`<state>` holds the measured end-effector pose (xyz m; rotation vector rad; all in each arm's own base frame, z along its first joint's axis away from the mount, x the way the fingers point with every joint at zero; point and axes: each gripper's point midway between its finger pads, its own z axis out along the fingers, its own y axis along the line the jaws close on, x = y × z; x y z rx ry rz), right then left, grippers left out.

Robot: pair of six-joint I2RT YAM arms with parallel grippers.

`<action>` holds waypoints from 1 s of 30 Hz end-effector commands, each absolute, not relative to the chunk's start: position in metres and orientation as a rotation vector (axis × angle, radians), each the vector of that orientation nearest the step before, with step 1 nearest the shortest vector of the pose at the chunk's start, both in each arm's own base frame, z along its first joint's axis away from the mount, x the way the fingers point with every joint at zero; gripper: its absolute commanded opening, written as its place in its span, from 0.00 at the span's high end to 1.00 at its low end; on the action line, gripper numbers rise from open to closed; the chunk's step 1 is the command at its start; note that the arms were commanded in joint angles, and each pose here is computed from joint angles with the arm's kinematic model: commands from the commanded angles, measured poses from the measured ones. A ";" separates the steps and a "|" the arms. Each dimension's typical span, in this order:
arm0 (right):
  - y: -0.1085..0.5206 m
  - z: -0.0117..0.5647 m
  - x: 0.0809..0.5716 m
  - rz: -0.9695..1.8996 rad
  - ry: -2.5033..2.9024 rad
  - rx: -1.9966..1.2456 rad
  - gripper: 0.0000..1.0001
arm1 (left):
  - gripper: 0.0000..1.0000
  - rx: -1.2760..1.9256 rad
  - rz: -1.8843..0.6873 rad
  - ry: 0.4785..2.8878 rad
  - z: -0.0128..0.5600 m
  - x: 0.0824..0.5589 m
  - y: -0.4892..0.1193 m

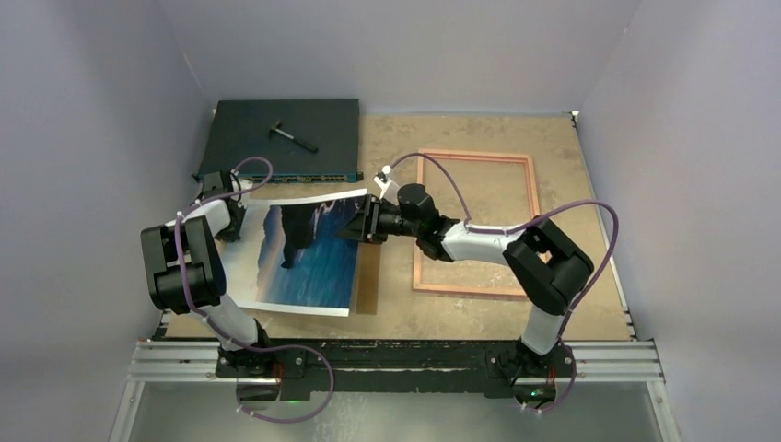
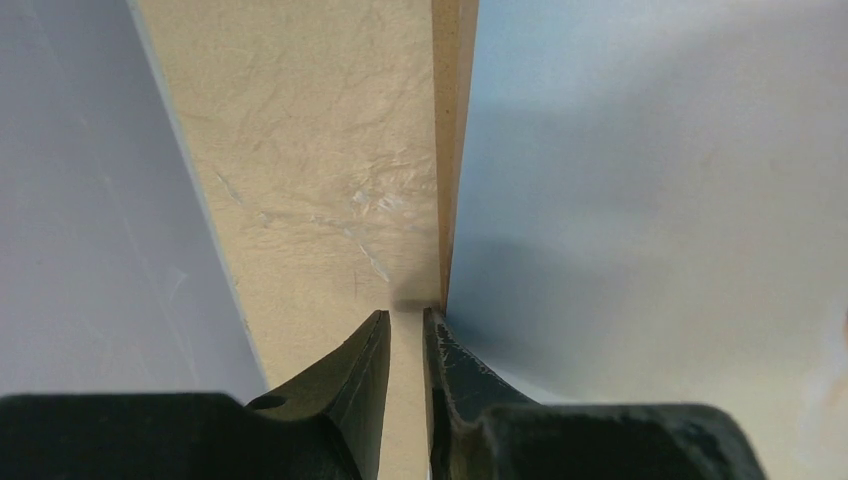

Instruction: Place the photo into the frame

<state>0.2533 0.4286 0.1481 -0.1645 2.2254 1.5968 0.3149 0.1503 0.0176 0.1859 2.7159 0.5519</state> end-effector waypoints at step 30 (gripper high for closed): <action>0.384 0.176 0.258 1.819 2.093 -0.102 0.73 | 0.83 0.108 0.696 2.780 0.025 0.318 0.177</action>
